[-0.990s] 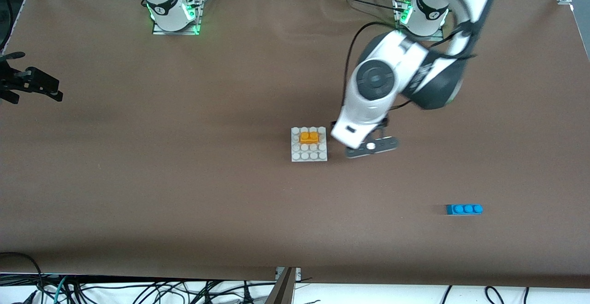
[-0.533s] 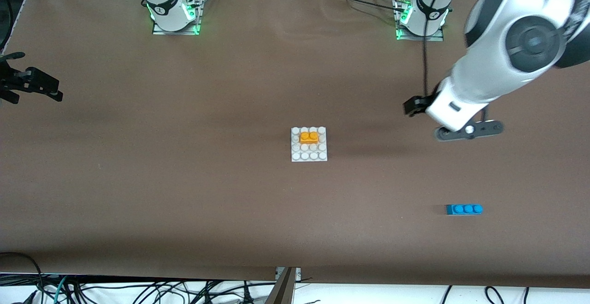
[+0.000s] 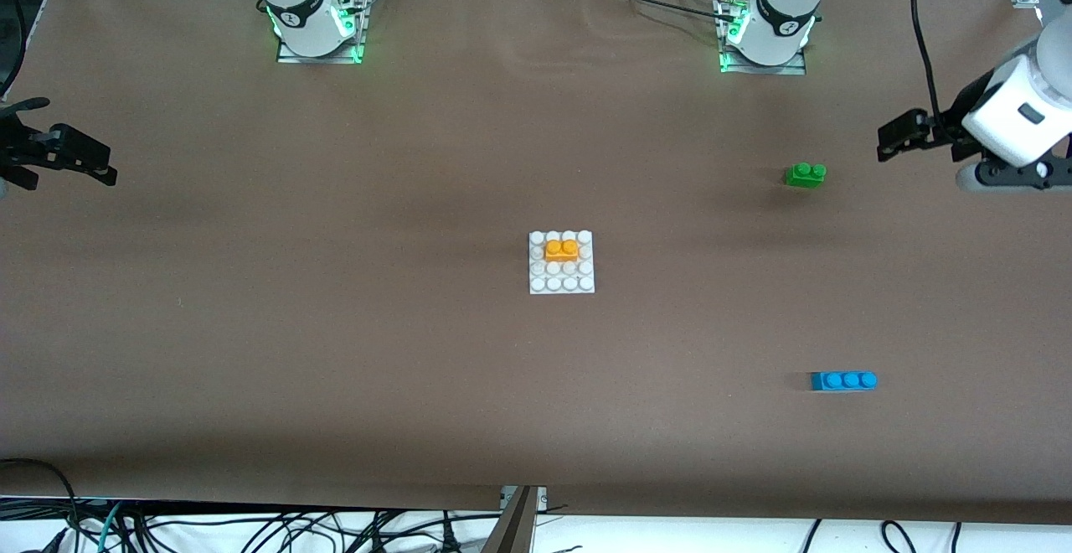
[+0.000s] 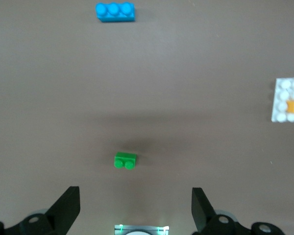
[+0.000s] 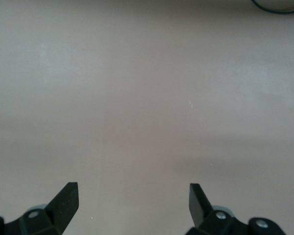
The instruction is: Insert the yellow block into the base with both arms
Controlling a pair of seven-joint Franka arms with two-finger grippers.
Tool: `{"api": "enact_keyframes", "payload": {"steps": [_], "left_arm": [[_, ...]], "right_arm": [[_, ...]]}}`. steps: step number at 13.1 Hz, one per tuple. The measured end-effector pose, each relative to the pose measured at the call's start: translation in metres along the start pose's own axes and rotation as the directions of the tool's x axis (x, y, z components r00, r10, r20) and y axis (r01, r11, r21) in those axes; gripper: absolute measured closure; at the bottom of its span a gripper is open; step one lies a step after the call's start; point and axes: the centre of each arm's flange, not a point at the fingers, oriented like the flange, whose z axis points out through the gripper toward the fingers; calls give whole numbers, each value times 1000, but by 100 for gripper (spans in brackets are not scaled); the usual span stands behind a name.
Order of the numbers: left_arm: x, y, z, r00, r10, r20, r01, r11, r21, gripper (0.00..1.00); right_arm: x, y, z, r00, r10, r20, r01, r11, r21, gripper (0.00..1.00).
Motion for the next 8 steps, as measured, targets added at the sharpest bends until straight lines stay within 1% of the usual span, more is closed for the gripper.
{"api": "enact_keyframes", "payload": {"steps": [4,8], "left_arm": [[-5,4,16,1000,17,5,-17,1000,-3,0],[-5,4,19,1000,17,11,-17,1000,-3,0]], "right_arm": [[0,0,0,1000,-1,0,1,1000,0,0],[0,0,0,1000,-1,0,1,1000,0,0]]}}
